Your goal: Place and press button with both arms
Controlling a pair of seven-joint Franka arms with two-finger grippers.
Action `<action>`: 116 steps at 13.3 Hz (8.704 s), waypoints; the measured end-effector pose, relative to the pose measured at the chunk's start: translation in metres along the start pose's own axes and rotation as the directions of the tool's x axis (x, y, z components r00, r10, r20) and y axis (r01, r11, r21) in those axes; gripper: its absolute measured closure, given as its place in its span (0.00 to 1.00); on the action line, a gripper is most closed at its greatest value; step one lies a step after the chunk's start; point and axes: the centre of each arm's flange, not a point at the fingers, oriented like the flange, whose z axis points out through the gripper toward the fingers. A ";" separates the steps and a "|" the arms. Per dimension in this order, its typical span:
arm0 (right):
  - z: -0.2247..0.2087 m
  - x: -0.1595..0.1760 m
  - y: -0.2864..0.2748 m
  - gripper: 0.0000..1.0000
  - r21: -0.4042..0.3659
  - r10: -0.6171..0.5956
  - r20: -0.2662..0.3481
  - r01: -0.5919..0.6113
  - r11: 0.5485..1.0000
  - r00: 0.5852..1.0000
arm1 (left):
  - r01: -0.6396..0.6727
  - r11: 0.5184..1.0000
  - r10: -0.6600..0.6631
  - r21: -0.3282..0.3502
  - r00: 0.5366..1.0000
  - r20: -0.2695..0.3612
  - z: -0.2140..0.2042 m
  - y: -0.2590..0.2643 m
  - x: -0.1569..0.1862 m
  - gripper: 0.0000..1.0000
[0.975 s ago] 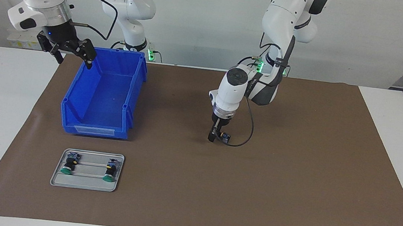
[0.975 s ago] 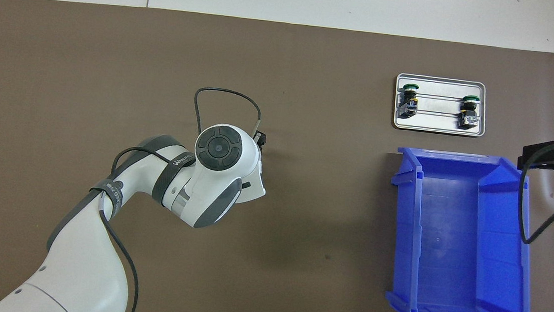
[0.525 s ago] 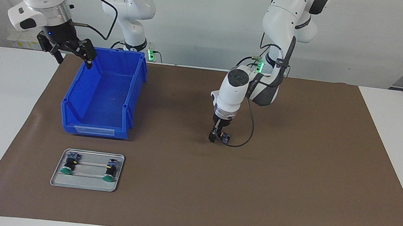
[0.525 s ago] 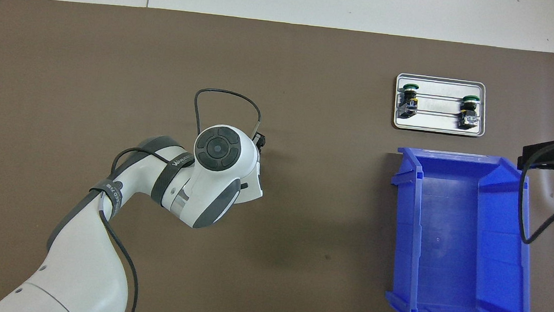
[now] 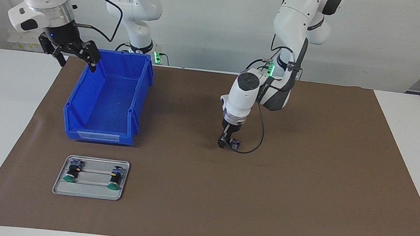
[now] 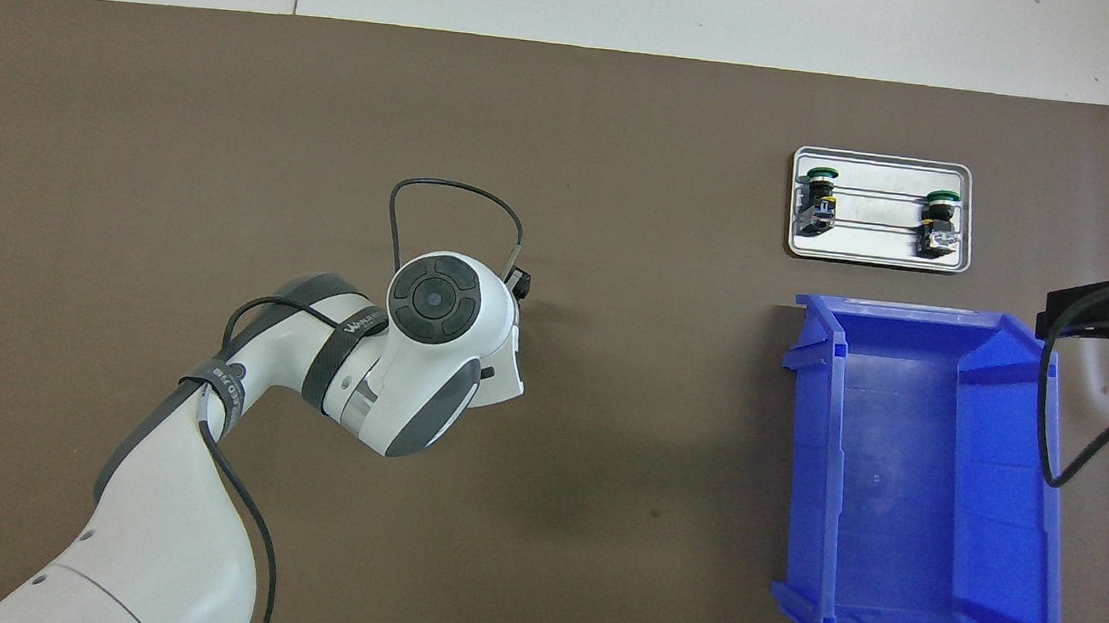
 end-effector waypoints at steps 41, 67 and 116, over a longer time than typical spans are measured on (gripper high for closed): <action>0.000 0.000 0.000 0.00 0.000 0.000 0.000 0.000 1.000 1.000 | 0.752 0.659 -0.751 -0.009 0.659 0.039 -0.052 0.003 -0.017 0.66; 0.000 0.000 0.000 0.00 0.000 0.000 0.000 0.000 1.000 1.000 | 0.795 0.603 -0.756 0.064 0.595 -0.274 -0.033 0.028 0.071 0.66; 0.000 0.000 0.000 0.00 0.000 0.000 0.000 0.000 1.000 1.000 | 0.551 0.825 -0.333 -0.125 0.295 -0.895 -0.001 0.185 -0.120 0.66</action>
